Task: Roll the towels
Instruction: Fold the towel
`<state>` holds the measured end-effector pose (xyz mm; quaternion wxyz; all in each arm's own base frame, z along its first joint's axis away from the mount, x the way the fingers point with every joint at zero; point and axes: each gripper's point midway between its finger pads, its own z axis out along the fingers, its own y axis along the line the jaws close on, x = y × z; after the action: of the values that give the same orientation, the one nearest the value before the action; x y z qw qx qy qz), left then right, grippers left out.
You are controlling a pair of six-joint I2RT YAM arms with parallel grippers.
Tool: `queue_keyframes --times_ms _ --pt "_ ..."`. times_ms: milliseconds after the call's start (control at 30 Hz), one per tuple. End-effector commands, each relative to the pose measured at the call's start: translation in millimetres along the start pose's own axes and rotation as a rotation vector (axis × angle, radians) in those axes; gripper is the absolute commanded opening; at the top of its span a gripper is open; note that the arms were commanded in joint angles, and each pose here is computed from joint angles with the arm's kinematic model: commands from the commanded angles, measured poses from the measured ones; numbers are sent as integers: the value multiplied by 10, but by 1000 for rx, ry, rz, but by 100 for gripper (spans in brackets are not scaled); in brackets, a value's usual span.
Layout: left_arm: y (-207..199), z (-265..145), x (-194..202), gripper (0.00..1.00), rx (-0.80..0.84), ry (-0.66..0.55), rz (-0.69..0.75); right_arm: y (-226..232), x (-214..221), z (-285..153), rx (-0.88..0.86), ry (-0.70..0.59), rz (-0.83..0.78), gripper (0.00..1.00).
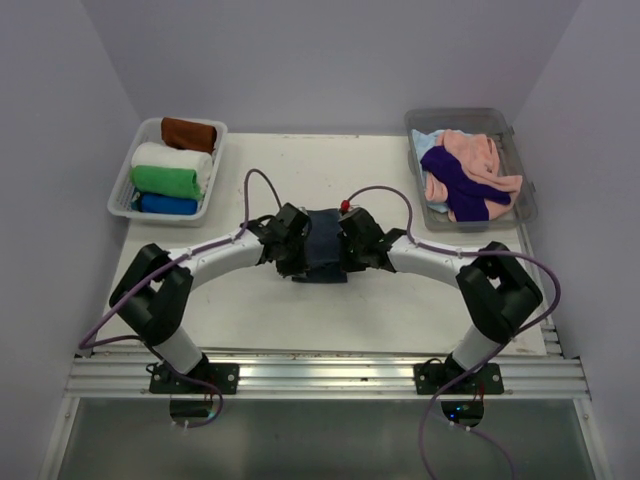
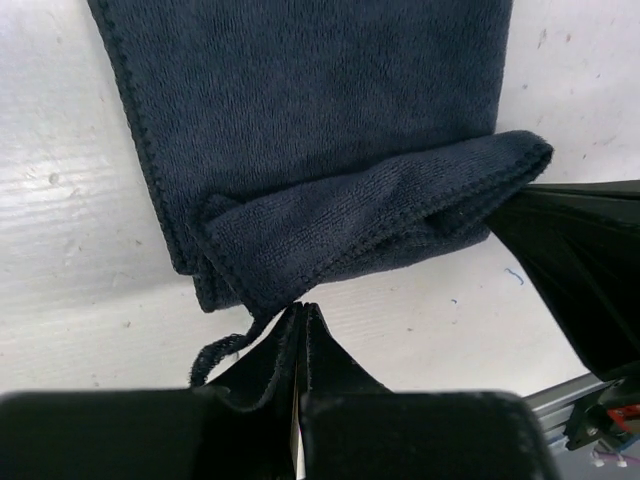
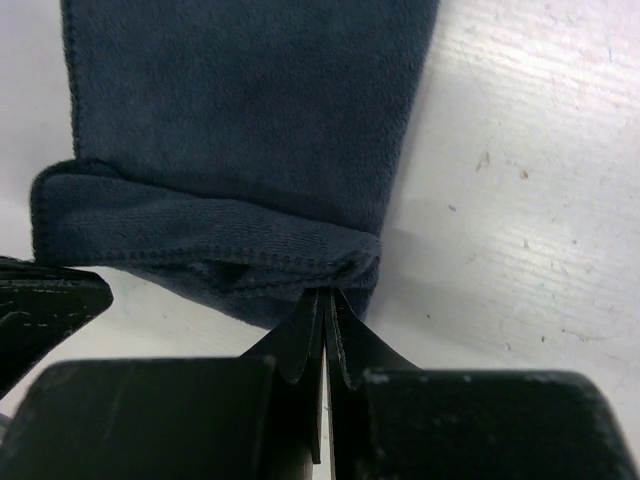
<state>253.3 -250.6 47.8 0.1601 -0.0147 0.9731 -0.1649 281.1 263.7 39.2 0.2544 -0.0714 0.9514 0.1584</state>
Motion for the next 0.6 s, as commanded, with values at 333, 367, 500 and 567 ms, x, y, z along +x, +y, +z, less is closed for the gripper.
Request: queue_keyframes --times_ms 333,367,500,567 --pt "-289 -61 -308 19 96 -51 32 239 -345 207 -47 -53 -29 0" --pt "-294 -53 -309 22 96 -48 29 232 -326 245 -43 -43 -30 0" --pt "-309 -79 -359 29 101 -62 25 263 -355 220 -59 -46 -24 0" --pt "-321 -87 -387 34 110 -68 26 264 -361 186 -67 -48 -13 0"
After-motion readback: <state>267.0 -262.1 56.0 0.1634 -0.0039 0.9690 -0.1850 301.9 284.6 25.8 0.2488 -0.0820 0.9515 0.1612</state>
